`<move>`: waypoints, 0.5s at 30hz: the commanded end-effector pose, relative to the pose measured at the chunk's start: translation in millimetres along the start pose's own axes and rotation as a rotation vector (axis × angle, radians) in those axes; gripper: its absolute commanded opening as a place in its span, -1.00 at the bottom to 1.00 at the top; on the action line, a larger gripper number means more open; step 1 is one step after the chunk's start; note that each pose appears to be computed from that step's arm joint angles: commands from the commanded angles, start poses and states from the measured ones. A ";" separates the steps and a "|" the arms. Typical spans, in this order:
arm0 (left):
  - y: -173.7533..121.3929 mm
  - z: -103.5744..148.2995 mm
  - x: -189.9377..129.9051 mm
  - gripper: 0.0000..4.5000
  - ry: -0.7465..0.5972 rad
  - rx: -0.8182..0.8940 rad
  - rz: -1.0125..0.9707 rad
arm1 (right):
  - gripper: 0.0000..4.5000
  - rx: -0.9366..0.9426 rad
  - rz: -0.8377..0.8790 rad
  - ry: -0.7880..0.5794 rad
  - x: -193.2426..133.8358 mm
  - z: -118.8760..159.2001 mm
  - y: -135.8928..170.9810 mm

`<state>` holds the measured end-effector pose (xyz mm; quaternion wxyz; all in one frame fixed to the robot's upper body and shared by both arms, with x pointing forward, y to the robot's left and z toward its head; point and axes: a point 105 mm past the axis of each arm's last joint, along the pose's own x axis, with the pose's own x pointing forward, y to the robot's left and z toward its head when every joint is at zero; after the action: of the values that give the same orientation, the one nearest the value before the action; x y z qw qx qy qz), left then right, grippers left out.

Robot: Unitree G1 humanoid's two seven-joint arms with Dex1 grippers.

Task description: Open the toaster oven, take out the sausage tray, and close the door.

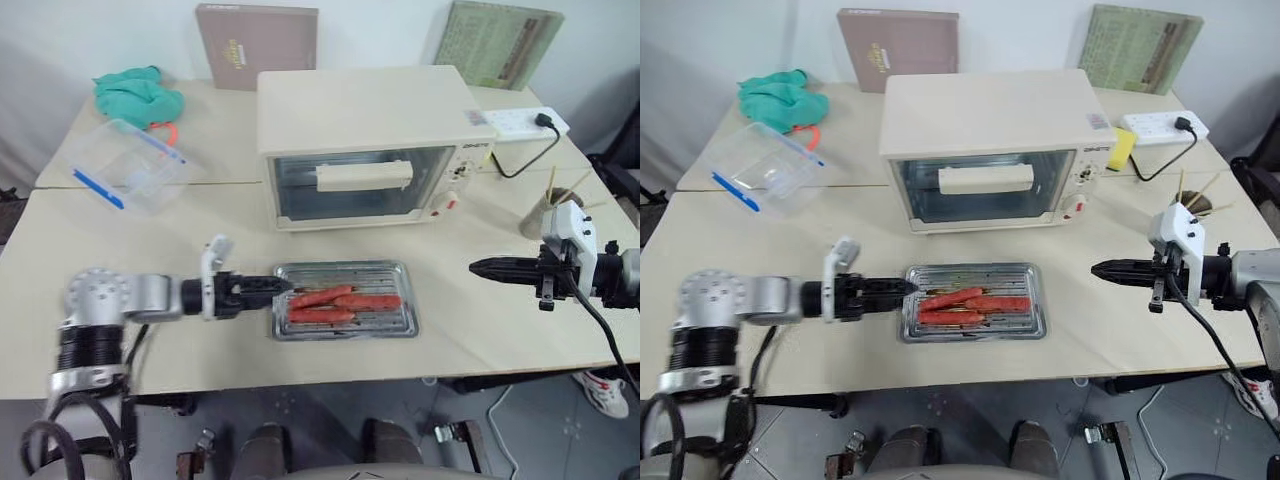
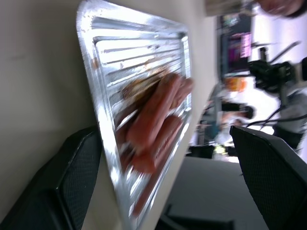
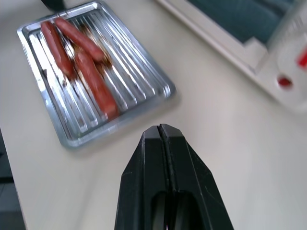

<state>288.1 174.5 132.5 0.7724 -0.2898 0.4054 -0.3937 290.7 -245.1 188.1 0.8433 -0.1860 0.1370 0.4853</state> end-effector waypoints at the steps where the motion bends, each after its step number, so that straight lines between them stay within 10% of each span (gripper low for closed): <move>1: -13.5 9.5 -14.9 0.97 -0.056 0.173 -0.012 | -1.00 -0.064 0.025 0.017 -2.7 6.3 -3.3; 8: -35.9 21.7 -41.4 1.00 -0.249 0.572 -0.158 | -0.75 -0.109 0.116 0.002 0.5 4.9 -8.4; 11: -27.1 31.3 -62.6 1.00 -0.473 0.914 -0.013 | -0.32 -0.159 0.184 -0.008 -3.5 0.9 -10.7; 15: -17.0 18.4 -73.1 1.00 -0.518 0.957 -0.038 | 0.25 -0.160 0.183 0.001 -9.3 -7.8 -18.2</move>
<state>278.3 221.7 173.9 0.8871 -0.0306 0.0144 -0.4604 307.8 -258.2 183.1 0.7952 -0.2264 0.1169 0.5502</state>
